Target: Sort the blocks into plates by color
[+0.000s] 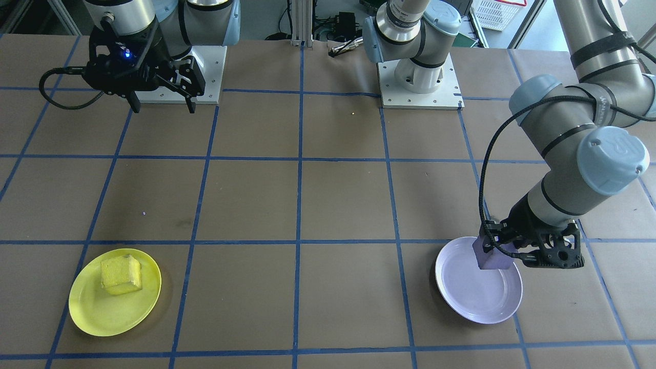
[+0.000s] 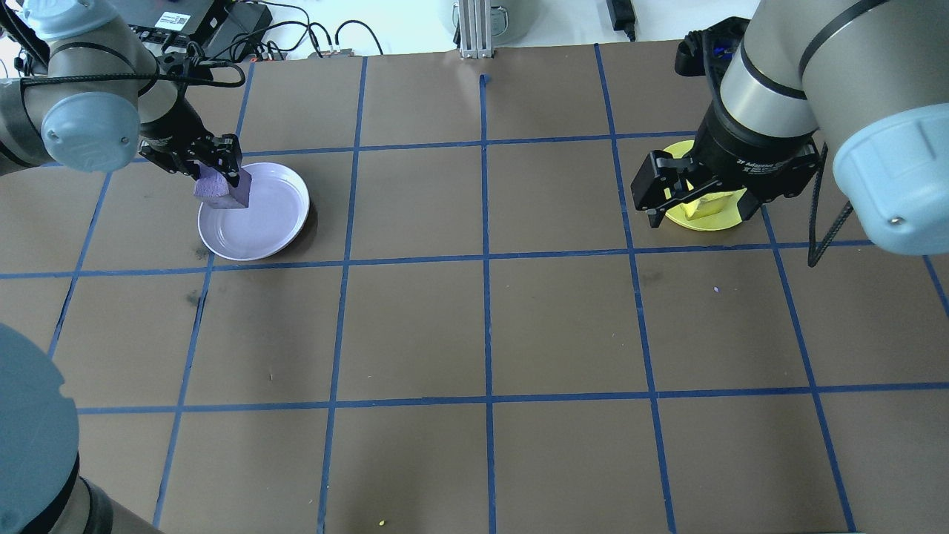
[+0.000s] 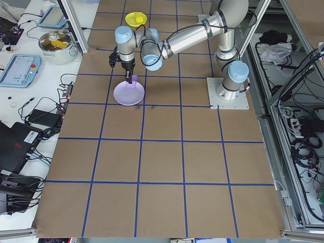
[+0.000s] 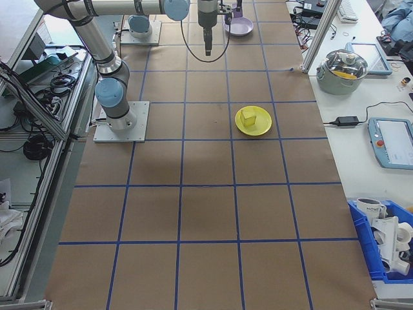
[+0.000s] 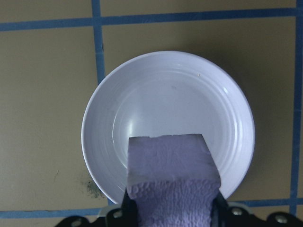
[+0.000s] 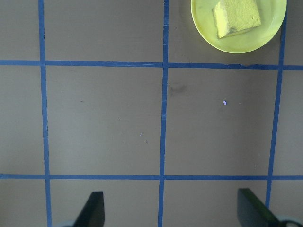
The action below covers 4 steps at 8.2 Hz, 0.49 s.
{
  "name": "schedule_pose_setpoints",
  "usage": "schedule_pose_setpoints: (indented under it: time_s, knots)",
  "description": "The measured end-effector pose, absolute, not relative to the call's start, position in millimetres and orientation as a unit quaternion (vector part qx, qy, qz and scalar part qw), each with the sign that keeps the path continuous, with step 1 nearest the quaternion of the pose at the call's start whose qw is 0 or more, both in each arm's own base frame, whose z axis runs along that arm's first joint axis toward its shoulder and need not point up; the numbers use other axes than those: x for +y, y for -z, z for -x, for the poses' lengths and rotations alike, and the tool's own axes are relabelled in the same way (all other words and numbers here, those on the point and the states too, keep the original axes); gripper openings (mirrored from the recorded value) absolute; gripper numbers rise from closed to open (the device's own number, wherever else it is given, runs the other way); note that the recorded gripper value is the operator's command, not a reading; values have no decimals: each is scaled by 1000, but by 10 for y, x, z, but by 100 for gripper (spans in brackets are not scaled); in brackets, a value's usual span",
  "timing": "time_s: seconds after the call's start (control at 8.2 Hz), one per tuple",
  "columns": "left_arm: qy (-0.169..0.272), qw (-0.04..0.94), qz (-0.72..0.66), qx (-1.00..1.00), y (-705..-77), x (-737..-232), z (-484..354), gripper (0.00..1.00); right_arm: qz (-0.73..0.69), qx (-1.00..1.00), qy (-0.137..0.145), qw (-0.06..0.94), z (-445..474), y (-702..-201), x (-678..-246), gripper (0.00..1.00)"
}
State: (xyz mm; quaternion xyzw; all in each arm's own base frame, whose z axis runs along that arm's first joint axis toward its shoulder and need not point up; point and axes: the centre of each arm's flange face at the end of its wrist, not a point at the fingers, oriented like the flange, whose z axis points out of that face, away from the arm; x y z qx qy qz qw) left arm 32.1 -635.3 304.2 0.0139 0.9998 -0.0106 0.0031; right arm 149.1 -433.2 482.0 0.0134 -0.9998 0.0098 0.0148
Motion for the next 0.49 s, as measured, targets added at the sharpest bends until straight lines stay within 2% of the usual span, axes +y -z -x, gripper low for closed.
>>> schedule_pose_setpoints:
  time_s: [0.12, 0.49]
  knots:
    - [11, 3, -13, 1000, -2961, -6468, -370, 100, -13, -1000, -10, 15, -1491, -4823, -4331, 100]
    - [10, 4, -8, 1000, -2853, -6631, -412, 100, -13, -1000, -11, 15, -1491, -4819, -4337, 100]
